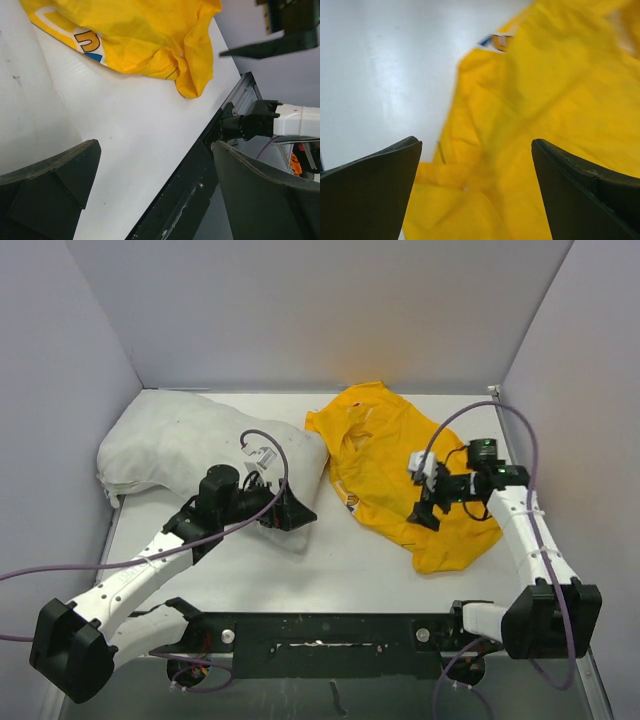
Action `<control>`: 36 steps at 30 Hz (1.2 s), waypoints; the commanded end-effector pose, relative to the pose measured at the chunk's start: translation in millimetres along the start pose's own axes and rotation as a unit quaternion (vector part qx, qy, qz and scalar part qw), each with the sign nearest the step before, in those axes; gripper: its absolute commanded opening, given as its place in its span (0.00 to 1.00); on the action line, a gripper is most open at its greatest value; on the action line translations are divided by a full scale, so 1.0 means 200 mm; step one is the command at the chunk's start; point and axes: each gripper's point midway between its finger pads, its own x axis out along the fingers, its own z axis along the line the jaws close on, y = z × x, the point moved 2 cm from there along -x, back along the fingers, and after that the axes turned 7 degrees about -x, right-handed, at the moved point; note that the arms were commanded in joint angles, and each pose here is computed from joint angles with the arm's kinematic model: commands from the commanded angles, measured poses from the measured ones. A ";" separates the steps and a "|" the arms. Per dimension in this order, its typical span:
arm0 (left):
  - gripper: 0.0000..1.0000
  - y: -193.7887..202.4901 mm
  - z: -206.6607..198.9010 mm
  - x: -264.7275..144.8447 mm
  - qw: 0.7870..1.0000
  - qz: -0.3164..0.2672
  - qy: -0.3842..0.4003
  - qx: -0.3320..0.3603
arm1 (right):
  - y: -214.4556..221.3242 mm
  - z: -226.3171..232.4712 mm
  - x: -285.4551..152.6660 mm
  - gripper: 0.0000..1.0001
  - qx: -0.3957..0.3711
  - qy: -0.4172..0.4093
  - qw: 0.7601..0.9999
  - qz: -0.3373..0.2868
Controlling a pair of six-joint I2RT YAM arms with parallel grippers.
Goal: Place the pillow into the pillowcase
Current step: Flatten out the pillowcase at the center of the board.
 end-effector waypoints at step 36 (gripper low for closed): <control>0.98 0.11 -0.25 -0.07 0.928 -0.071 0.087 0.354 | 0.00 0.56 -0.03 0.75 -0.072 -0.215 0.974 -0.017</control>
